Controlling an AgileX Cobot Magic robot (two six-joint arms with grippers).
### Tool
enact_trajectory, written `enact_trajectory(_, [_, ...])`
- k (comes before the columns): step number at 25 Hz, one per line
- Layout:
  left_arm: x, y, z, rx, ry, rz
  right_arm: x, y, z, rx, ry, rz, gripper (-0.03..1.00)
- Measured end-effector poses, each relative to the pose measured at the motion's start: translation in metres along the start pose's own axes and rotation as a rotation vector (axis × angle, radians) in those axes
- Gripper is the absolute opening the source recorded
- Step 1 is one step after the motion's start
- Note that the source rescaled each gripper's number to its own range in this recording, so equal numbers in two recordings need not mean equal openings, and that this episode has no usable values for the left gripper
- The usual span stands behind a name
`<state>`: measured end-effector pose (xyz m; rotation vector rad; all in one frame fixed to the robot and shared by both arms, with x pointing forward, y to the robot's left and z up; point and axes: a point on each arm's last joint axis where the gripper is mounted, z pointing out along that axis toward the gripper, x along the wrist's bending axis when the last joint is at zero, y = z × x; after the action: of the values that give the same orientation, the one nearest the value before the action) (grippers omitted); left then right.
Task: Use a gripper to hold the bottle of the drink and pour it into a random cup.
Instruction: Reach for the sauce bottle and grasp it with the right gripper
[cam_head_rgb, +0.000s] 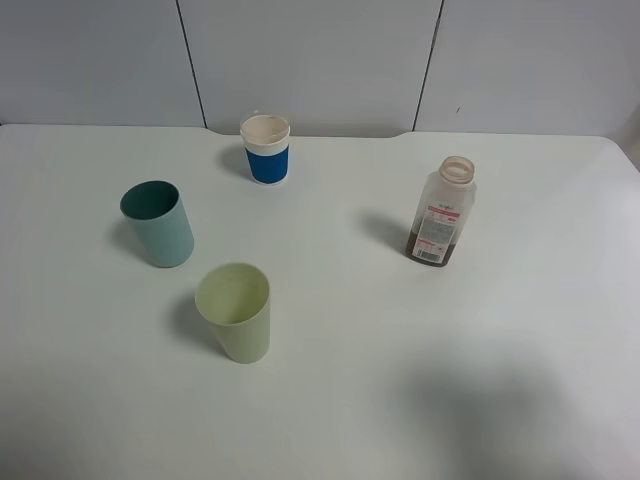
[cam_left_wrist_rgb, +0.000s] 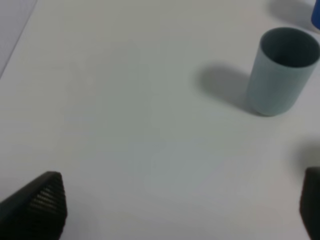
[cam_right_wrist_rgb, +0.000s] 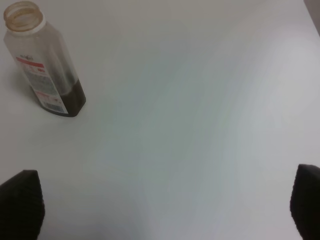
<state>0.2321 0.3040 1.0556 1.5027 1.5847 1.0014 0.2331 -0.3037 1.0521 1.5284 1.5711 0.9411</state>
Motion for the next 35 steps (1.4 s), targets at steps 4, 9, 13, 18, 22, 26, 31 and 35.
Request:
enact_trajectory(4, [0.0, 0.0, 0.0, 0.0, 0.0, 0.0, 0.0, 0.0, 0.0, 0.0, 0.0, 0.0, 1.0])
enact_trajectory(9, [0.0, 0.0, 0.0, 0.0, 0.0, 0.0, 0.0, 0.0, 0.0, 0.0, -0.004, 0.004, 1.0])
enact_trajectory(13, [0.0, 0.0, 0.0, 0.0, 0.0, 0.0, -0.001, 0.0, 0.0, 0.0, -0.006, 0.007, 1.0])
enact_trajectory(18, [0.0, 0.0, 0.0, 0.0, 0.0, 0.0, -0.001, 0.007, -0.007, -0.031, -0.007, 0.007, 1.0])
enact_trajectory(22, [0.0, 0.0, 0.0, 0.0, 0.0, 0.0, -0.004, 0.029, -0.013, -0.045, -0.039, -0.012, 1.0])
enact_trajectory(26, [0.0, 0.0, 0.0, 0.0, 0.0, 0.0, -0.005, 0.05, -0.005, 0.006, -0.026, -0.044, 1.0])
enact_trajectory(31, [0.0, 0.0, 0.0, 0.0, 0.0, 0.0, -0.001, 0.069, 0.02, 0.085, -0.007, -0.079, 1.0])
enact_trajectory(35, [0.0, 0.0, 0.0, 0.0, 0.0, 0.0, 0.002, 0.078, 0.043, 0.151, -0.001, -0.092, 1.0])
